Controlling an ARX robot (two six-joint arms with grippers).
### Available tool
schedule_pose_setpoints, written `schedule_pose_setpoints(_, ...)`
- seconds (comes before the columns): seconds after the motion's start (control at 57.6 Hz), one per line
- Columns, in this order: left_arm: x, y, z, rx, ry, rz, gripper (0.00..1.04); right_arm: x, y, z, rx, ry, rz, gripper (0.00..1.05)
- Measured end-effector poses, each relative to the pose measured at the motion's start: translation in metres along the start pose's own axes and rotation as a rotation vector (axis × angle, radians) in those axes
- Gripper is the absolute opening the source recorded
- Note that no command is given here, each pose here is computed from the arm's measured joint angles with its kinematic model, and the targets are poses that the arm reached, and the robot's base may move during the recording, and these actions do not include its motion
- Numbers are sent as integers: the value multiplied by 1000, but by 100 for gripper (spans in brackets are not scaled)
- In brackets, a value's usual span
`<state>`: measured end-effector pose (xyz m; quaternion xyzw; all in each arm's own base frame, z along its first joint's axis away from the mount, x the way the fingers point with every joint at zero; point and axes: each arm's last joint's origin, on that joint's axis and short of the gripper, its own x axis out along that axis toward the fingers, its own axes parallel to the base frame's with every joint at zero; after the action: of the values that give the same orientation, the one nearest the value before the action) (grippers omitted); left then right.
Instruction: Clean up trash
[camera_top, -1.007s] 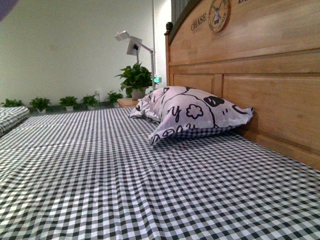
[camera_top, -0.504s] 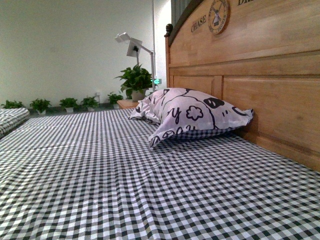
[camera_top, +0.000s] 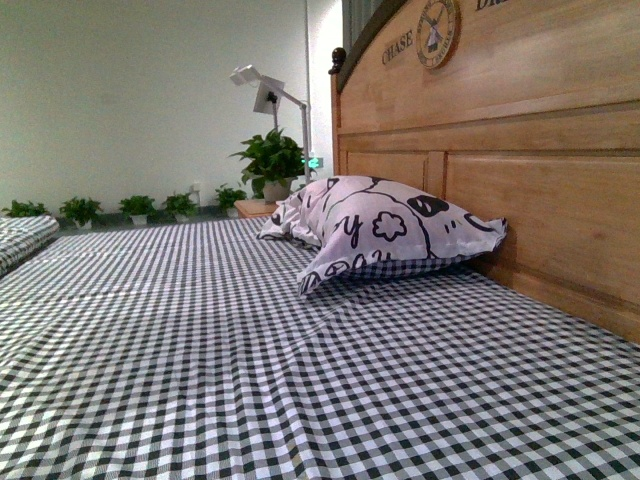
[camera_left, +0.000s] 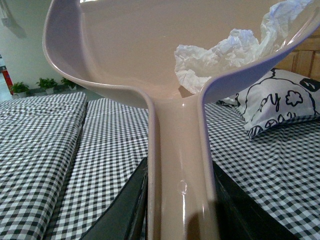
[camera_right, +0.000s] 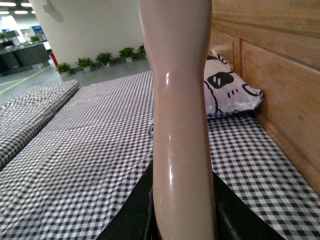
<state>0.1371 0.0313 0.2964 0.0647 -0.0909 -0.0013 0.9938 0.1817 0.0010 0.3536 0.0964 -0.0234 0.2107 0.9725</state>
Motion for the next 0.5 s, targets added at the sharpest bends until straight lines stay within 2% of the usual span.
schedule_pose_setpoints(0.504,0,0,0,-2,0,0,29,0,0,0,0,0,0,20)
